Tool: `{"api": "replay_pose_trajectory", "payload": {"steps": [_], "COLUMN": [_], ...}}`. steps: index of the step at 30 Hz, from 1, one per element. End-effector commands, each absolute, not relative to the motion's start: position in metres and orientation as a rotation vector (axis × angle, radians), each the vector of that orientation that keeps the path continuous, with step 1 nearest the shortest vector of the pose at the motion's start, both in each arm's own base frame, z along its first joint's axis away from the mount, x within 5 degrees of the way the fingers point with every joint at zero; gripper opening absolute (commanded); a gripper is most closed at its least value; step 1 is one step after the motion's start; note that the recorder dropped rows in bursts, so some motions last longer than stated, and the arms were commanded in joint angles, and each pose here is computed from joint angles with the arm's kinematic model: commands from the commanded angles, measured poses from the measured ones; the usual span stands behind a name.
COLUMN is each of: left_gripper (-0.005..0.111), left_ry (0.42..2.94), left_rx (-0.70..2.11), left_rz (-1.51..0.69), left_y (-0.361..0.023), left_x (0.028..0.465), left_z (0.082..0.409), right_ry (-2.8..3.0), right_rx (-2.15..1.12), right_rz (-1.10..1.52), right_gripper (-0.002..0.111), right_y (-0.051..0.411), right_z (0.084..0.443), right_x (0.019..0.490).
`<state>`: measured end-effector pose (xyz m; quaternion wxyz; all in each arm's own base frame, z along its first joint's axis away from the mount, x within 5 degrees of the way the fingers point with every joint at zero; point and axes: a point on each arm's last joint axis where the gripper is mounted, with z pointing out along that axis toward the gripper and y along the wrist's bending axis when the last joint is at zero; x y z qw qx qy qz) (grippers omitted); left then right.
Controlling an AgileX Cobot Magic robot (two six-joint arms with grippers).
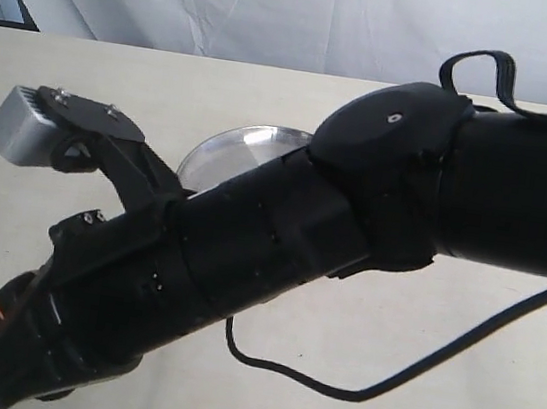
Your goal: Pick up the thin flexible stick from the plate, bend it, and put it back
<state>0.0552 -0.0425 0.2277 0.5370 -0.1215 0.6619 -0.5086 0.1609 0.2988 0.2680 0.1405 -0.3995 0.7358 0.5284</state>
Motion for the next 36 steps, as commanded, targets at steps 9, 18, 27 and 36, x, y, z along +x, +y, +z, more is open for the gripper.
{"api": "replay_pose_trajectory", "payload": {"steps": [9, 18, 27, 36], "left_gripper": [0.000, 0.000, 0.000, 0.000], "left_ry": [1.589, 1.611, 1.531, 1.530], "left_rx": [-0.142, -0.042, 0.079, 0.201], "left_rz": [-1.096, -1.028, -1.227, -1.225], "left_y": [-0.044, -0.046, -0.058, -0.068], "left_x": [0.054, 0.053, 0.041, 0.053], "left_z": [0.225, 0.222, 0.239, 0.274], "right_ry": [2.115, 2.104, 2.105, 2.117], "right_rx": [-1.149, -1.163, -1.194, -1.025], "right_rz": [1.697, 1.749, 1.518, 1.183], "right_gripper": [0.000, 0.000, 0.000, 0.000], "right_y": [0.297, 0.297, 0.290, 0.257], "right_z": [0.282, 0.284, 0.286, 0.323], "right_x": [0.151, 0.148, 0.152, 0.154]}}
